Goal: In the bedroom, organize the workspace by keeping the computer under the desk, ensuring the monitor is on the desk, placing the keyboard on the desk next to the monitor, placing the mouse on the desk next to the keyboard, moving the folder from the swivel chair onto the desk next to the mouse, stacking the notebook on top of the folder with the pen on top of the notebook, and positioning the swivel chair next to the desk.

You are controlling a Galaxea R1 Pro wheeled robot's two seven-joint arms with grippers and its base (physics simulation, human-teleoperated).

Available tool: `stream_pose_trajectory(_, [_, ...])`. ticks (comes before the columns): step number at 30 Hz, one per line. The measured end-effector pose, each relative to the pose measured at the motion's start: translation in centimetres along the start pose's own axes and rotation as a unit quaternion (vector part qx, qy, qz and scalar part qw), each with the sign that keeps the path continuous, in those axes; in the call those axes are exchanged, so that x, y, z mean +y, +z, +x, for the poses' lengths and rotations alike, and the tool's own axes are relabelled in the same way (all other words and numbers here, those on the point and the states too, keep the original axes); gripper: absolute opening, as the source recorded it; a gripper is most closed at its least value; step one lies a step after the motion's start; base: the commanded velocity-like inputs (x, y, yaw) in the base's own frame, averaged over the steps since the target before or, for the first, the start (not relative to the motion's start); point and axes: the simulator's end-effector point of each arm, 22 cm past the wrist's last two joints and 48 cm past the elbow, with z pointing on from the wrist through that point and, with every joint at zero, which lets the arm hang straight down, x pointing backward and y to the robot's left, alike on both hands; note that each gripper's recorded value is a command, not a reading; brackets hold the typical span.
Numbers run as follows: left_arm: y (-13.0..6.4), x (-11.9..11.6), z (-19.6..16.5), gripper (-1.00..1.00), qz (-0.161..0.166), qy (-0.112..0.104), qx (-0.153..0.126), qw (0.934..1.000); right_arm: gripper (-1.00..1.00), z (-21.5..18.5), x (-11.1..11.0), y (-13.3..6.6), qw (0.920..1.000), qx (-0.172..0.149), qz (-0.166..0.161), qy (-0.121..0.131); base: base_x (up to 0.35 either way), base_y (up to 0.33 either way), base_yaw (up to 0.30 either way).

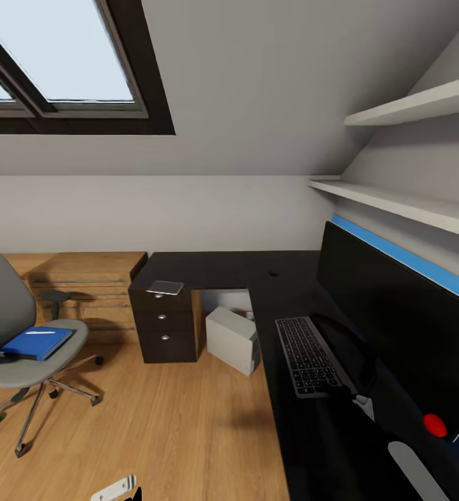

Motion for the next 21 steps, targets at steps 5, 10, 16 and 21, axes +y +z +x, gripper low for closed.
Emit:
stream_pose_trajectory(5, [-0.03,-0.02,-0.03,1.00,0.001,0.000,-0.001,1.0000,-1.00,0.11,-0.01,-0.02,1.0000,0.001,0.001,-0.001,0.188,-0.001,0.000])
stream_pose_trajectory(10, [-0.02,-0.07,-0.01,1.00,0.001,0.000,0.000,1.0000,-1.00,0.18,-0.11,0.02,1.0000,0.002,0.003,-0.002,0.089,0.000,0.000])
stream_pose_trajectory(16, [-0.04,-0.13,-0.03,1.00,0.002,0.000,-0.001,1.0000,-1.00,0.23,-0.15,0.01,1.0000,0.002,0.004,-0.002,0.110,0.000,0.000])
stream_pose_trajectory(21, [-0.02,-0.12,0.04,1.00,0.002,0.000,0.000,1.0000,-1.00,0.25,-0.14,0.03,1.0000,0.003,0.003,-0.002,0.067,0.000,0.000])
